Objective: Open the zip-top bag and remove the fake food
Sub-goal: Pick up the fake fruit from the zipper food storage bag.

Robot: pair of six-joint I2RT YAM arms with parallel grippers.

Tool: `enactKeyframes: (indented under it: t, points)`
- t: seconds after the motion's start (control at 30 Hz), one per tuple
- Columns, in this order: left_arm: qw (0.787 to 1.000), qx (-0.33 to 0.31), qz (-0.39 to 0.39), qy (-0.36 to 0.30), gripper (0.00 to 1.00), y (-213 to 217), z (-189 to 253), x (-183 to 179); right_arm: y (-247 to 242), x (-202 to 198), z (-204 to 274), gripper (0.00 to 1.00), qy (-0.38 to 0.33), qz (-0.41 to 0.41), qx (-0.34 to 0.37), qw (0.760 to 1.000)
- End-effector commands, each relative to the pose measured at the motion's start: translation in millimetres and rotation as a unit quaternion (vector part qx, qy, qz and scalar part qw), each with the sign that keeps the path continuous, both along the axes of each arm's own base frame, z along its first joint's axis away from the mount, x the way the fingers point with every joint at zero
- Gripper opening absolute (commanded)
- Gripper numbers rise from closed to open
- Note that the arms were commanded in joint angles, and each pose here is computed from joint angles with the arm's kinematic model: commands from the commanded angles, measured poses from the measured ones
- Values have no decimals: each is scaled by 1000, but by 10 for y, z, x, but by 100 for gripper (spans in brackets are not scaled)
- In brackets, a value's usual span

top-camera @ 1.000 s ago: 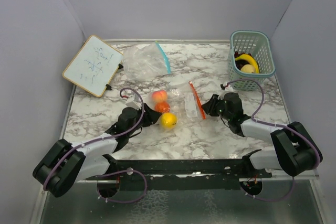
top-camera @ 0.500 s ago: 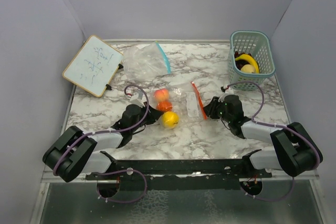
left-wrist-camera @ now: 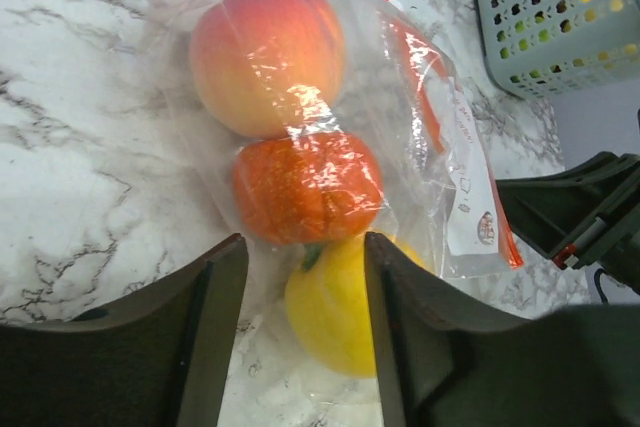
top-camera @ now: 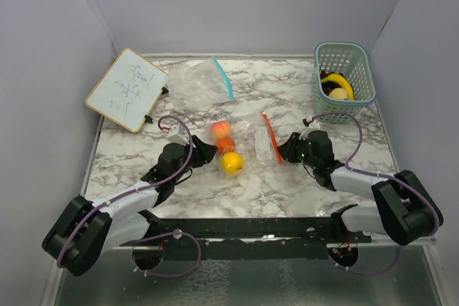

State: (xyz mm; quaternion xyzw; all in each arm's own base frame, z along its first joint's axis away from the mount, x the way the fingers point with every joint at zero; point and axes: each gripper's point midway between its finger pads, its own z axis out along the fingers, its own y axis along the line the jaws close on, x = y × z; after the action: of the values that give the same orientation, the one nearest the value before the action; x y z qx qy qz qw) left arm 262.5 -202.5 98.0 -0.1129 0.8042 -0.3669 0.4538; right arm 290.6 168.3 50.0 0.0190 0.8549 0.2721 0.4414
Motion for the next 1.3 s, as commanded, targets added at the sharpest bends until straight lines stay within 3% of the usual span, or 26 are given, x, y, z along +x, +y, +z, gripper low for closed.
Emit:
enactKeyframes:
  t: [0.0,0.17,0.33,0.47,0.6,0.63,0.73,0.83,1.07,1.27]
  points:
    - [1000,3,6,20,61,83,-178,-72,42,0,9,23,-5,7,11,1000]
    - [999,-26,-15,23,94,-48,-178,-78,59,-4,-27,23,-2,11,12,1000]
    - [999,-25,-20,29,98,-104,-298,-30,64,-12,2,23,-5,11,17,1000]
    - [998,-41,-48,30,90,-247,-339,-6,43,-21,-37,23,0,9,10,1000]
    - [996,-55,-55,38,73,-318,-383,15,23,-37,-56,23,2,5,8,1000]
    - [996,-57,-54,39,64,-323,-393,20,21,-37,-65,23,3,5,7,1000]
    - [996,-57,-46,45,23,-308,-427,36,24,-39,-75,23,5,6,6,1000]
    - [997,-52,-44,45,0,-306,-414,53,34,-38,-35,23,1,10,8,1000]
    - [999,-34,-35,23,0,-255,-297,152,55,-19,208,23,-19,14,16,1000]
    - [998,-19,-49,28,0,-270,-368,169,-76,104,369,23,-41,-15,-18,999]
